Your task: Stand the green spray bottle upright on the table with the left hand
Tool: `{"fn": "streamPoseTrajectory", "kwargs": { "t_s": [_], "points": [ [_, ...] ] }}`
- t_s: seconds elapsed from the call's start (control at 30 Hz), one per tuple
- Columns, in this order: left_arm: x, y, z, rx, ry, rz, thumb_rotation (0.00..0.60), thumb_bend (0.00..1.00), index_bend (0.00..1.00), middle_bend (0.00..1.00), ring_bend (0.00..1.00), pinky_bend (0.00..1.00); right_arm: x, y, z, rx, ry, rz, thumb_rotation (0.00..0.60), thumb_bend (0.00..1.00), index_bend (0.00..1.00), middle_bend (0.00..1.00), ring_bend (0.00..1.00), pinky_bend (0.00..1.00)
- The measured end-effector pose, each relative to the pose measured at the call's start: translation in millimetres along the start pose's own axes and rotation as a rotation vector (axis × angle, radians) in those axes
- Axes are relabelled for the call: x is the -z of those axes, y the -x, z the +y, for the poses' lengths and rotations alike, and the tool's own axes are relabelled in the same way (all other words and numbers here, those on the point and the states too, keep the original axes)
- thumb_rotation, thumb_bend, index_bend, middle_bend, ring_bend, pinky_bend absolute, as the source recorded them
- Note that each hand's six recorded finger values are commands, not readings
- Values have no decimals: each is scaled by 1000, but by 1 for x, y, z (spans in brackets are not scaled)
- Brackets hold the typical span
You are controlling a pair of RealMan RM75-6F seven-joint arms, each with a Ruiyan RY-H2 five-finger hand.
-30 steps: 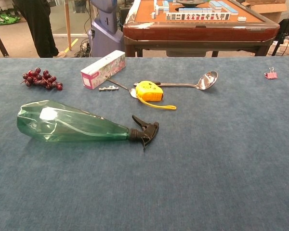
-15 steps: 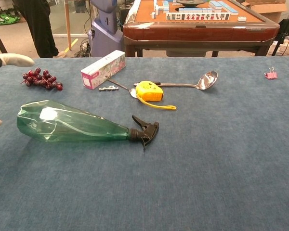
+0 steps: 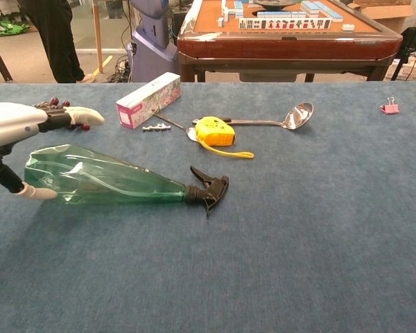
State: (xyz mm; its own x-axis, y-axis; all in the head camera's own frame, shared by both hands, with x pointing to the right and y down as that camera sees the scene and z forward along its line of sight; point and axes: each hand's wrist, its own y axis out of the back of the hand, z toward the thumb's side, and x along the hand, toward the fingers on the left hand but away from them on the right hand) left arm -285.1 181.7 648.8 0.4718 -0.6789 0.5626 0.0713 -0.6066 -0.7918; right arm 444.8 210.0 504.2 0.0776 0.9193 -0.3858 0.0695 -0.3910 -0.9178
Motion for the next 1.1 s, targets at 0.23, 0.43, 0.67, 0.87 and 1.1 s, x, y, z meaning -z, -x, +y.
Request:
{"fn": "streamPoseTrajectory", "kwargs": {
  "t_s": [0.23,0.43,0.67,0.87,1.1],
  "points": [
    [7,-20,-6,27,-53,32,600,220,0,17,0,0,1,-1,0,-1,-1,-4,600,256,311,280,142,123],
    [22,-37,-3,22,-118,85,600,220,1,17,0,0,3,-2,1,-1,-2,-9,600,256,311,280,142,123],
    [32,-51,4,8,-133,127,600,220,5,17,0,0,3,-2,2,2,0,-11,600,256,311,280,142,123],
    [24,-38,12,-13,-196,84,600,220,25,16,0,0,3,-2,1,-1,-2,-12,600,255,311,280,142,123],
    [-10,-19,19,-53,-241,-37,600,220,167,57,2,0,0,-1,0,-5,2,1,600,255,311,280,142,123]
  ]
}}
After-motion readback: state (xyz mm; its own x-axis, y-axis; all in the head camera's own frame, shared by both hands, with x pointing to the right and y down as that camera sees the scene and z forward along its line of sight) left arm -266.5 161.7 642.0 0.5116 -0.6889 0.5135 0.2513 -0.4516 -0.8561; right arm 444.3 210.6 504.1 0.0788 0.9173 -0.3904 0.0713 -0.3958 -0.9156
